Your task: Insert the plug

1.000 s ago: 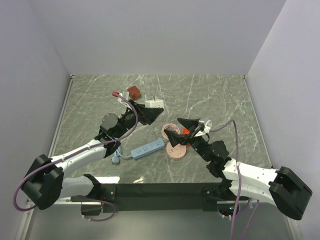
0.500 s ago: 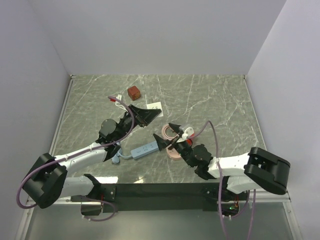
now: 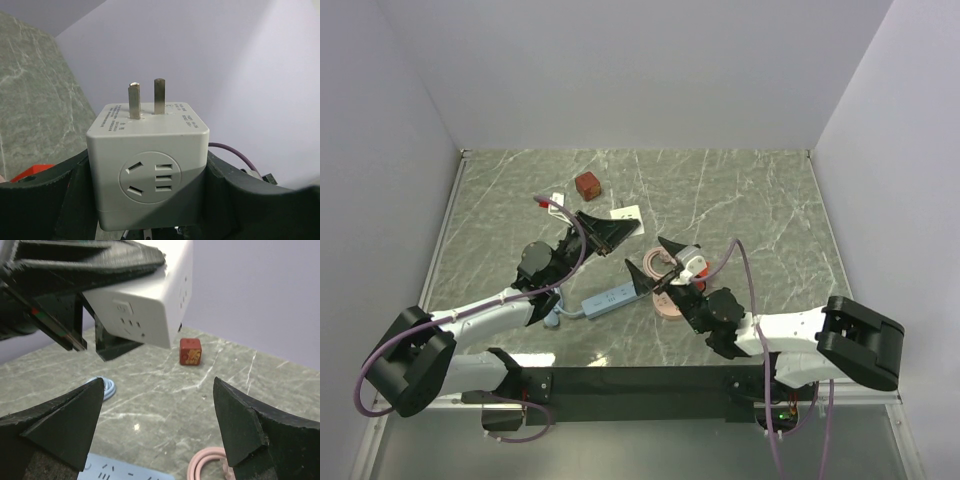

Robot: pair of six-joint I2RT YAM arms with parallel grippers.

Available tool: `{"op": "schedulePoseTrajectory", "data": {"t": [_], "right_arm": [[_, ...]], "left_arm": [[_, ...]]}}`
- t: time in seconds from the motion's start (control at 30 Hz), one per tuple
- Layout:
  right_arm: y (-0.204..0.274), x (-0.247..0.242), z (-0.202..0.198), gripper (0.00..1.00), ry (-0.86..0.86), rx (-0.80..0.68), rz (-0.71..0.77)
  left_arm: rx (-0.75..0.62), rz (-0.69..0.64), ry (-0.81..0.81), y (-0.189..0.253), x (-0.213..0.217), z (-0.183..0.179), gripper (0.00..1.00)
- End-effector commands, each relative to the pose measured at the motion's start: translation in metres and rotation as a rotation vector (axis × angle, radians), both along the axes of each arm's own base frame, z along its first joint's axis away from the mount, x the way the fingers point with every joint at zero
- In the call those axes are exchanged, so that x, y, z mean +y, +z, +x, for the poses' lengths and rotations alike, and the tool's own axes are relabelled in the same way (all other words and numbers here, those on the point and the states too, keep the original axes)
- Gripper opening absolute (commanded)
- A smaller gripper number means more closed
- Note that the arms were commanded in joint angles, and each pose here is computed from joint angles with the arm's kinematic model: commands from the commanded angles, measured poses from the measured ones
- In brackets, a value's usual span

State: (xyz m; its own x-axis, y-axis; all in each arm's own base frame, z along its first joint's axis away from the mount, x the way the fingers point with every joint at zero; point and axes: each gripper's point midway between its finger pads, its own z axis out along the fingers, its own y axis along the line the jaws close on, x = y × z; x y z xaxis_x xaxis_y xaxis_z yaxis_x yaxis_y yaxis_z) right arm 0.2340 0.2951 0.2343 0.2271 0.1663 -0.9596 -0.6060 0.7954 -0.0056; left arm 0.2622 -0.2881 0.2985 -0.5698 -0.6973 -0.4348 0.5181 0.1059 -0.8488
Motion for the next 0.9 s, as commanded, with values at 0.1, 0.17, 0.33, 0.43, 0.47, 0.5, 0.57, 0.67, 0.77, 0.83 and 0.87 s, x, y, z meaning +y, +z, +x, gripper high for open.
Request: {"op": "schedulePoseTrajectory", "data": {"t": [0.1, 0.17, 0.33, 0.43, 0.47, 0.5, 0.57, 0.67, 0.77, 0.83, 0.87], "right_arm": [[0.139, -0.033, -0.026, 0.93, 0.009, -0.289, 0.465], [0.144, -0.032, -0.027, 0.93, 0.007, -0.305, 0.464], [0.157, -0.03, -0.03, 0.93, 0.015, -0.342, 0.471], [0.158, -0.025, -0.028, 0.92, 0.017, -0.343, 0.471], [0.159, -0.025, -0.028, 0.91, 0.013, -0.348, 0.468], [0.16, -0.021, -0.027, 0.91, 0.01, -0.349, 0.462], [0.16, -0.02, -0.024, 0.9, -0.007, -0.355, 0.45], [0.162, -0.017, -0.023, 0.9, -0.012, -0.362, 0.444], [0.16, -0.013, -0.019, 0.89, -0.027, -0.366, 0.426], [0.158, -0.009, -0.014, 0.88, -0.047, -0.356, 0.417], [0.157, -0.007, -0.012, 0.88, -0.059, -0.358, 0.407]], "left_arm": [[-0.044, -0.113, -0.021, 0.032, 0.004, -0.007, 0.0], [-0.033, -0.123, -0.02, 0.03, 0.005, -0.007, 0.0], [-0.013, -0.147, -0.033, 0.029, 0.005, -0.009, 0.0], [-0.005, -0.159, -0.051, 0.03, 0.003, -0.01, 0.0], [-0.002, -0.163, -0.056, 0.029, 0.003, -0.011, 0.0], [0.009, -0.174, -0.064, 0.028, 0.003, -0.012, 0.0], [0.014, -0.183, -0.069, 0.026, 0.003, -0.013, 0.0], [0.016, -0.189, -0.073, 0.027, 0.002, -0.016, 0.0], [0.011, -0.198, -0.08, 0.03, 0.002, -0.019, 0.0], [0.013, -0.208, -0.085, 0.03, 0.003, -0.022, 0.0], [0.013, -0.215, -0.087, 0.031, 0.003, -0.024, 0.0]]}}
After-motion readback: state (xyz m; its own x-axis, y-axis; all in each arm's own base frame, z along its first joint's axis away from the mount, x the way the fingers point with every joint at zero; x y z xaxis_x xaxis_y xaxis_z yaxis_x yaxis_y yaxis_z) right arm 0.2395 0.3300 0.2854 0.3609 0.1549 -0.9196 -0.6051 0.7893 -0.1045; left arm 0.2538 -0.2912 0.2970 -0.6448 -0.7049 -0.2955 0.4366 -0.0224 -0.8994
